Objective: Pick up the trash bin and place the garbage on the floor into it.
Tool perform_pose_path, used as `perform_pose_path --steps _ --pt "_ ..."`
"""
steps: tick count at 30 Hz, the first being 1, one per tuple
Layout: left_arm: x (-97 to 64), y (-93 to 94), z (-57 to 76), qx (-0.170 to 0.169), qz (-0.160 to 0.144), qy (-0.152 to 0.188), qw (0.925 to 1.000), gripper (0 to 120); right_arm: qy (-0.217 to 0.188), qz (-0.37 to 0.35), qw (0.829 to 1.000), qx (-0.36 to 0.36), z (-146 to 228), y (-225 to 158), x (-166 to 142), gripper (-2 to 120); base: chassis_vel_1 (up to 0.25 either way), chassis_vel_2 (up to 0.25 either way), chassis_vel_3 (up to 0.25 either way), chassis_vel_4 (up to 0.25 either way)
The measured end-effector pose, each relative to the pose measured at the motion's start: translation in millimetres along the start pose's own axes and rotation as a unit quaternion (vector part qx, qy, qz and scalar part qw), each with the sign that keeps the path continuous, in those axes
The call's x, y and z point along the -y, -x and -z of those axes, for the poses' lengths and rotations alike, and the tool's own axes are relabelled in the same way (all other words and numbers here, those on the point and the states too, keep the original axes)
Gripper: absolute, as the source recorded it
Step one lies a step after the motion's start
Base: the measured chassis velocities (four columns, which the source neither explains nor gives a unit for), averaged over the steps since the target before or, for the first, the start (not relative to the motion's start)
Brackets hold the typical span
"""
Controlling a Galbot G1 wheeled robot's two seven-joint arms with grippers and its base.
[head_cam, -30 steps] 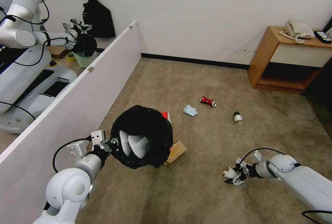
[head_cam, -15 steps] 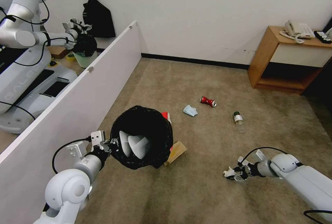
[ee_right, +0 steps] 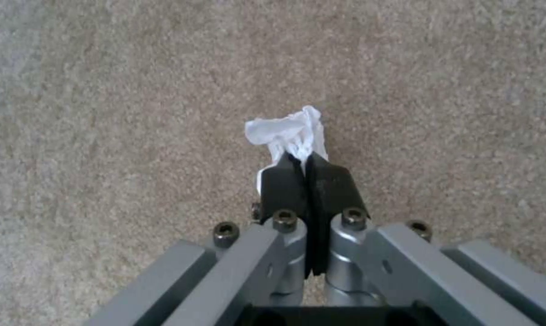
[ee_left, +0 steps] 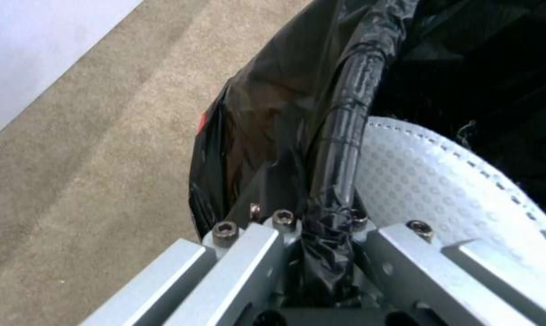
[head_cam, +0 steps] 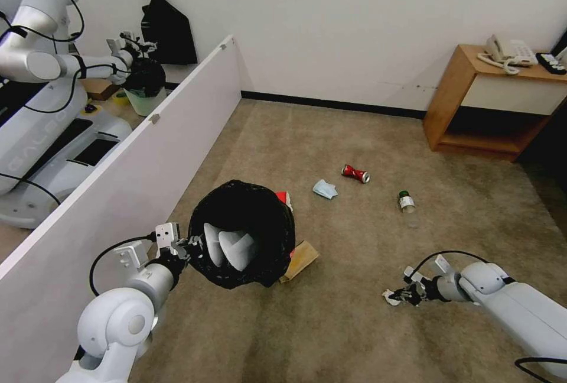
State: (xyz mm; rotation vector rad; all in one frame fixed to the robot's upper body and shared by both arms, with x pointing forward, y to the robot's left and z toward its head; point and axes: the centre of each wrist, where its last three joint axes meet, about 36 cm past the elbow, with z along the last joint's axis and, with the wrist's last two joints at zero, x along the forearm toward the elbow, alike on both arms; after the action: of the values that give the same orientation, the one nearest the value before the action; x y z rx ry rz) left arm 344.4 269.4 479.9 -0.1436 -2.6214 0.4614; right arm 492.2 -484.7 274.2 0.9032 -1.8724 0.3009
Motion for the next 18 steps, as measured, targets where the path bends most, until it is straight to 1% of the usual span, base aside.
perform_pose_path --steps 7,12,14,18 --pt "1.5 0.9 -1.4 -0.003 -0.003 0.0 1.0 0 0.001 0.002 1.0 0.002 0.3 -0.9 0.2 0 0.0 0.0 0.0 0.0" --pt "3.1 1.9 -0.2 -0.003 -0.006 0.003 1.0 0 0.001 -0.002 1.0 0.005 0.4 -11.2 3.1 0 0.0 0.0 0.0 0.0" --pt "4.1 2.6 0.0 -0.006 -0.009 0.007 0.9999 0 0.002 -0.009 1.0 0.009 -1.0 -28.1 6.6 0 0.0 0.0 0.0 0.0" --pt "4.6 2.5 -1.0 -0.009 -0.01 0.011 0.9999 0 0.002 -0.015 1.0 0.012 -3.4 -39.8 8.2 0 0.0 0.0 0.0 0.0"
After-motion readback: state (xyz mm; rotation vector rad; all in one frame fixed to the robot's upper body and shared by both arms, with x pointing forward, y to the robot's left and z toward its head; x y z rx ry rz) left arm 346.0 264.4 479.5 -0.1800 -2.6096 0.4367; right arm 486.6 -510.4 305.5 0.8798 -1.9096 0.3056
